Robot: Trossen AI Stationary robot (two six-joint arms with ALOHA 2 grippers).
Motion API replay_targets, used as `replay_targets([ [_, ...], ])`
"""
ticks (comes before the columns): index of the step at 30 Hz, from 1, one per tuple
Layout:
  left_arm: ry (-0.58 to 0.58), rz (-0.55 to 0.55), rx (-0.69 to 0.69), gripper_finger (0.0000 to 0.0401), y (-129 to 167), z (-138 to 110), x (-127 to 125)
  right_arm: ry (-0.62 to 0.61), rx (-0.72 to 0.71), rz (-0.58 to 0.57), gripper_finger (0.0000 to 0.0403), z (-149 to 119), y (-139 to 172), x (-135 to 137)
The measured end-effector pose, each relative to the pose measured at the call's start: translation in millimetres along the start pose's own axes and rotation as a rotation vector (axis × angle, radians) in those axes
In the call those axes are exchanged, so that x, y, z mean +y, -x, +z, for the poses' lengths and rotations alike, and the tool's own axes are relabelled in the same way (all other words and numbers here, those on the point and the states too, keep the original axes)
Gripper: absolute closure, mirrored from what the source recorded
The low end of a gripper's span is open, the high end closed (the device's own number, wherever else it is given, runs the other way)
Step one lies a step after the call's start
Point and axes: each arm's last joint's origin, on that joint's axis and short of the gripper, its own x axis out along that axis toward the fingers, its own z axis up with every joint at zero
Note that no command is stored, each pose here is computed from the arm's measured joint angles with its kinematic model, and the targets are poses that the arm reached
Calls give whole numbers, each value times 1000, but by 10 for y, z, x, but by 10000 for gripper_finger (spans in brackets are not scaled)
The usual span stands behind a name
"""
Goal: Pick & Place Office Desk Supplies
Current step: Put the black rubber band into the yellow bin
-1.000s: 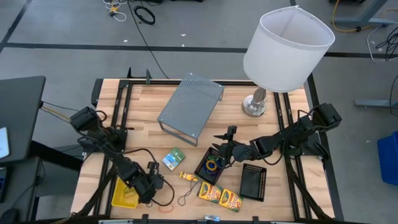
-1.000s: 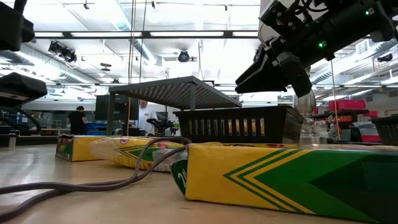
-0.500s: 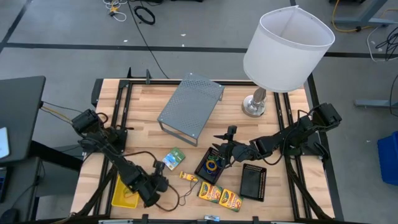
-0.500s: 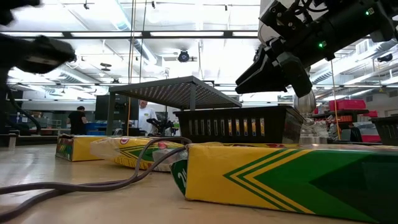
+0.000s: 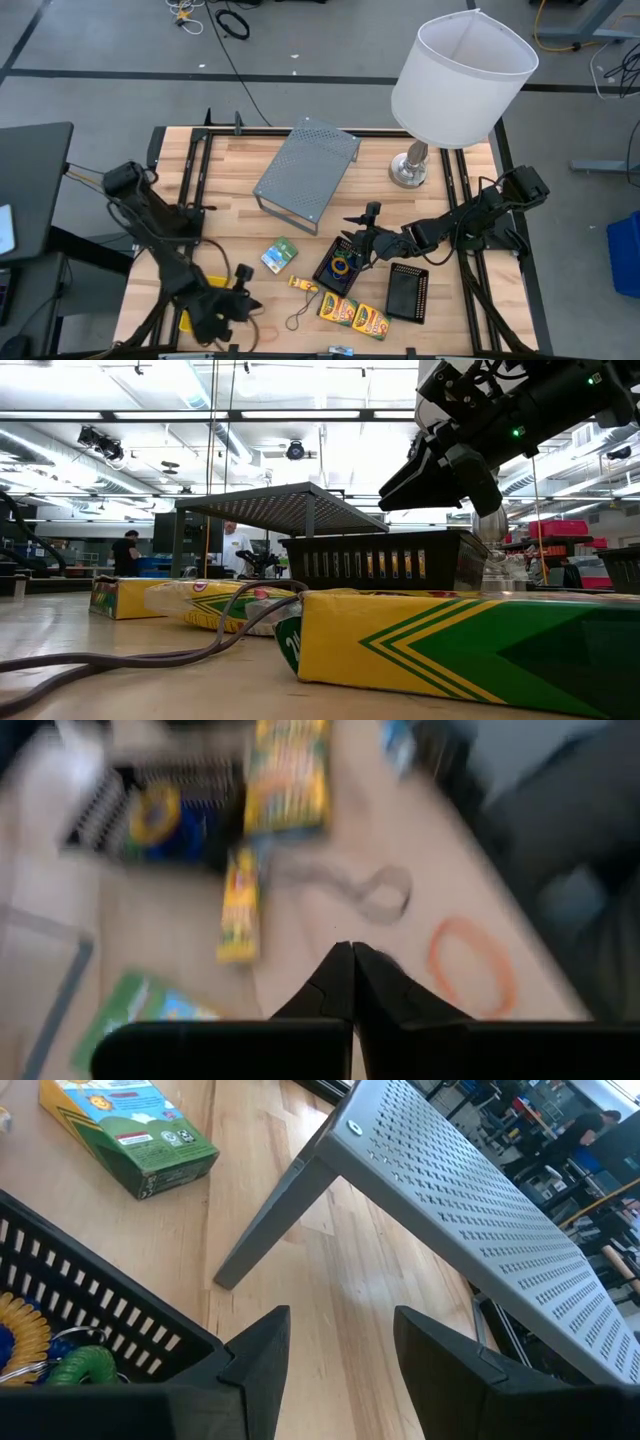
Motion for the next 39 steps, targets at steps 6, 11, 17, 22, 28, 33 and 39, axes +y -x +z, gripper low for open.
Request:
replay_targets([
  [6,37,-133,-312,400,100,-88,-75,-1,-1,0,215,2,0,-1],
  [11,90,-318,-556,400,71,-326,14,-2,-2,0,215,2,0,0],
  [17,199,-459,-658,400,191,-698,188,-2,-3,0,215,3,0,0],
  [22,221,-489,-668,400,365,-877,242,-2,-2,-1,215,2,0,0],
  [28,225,-486,-626,400,587,-978,272,-1,-1,0,215,1,0,0],
  [33,246,-481,-603,400,779,-1064,303,-1,-1,0,215,1,0,-1],
  [39,289,-468,-537,400,941,-1229,332,0,0,0,215,0,0,0],
])
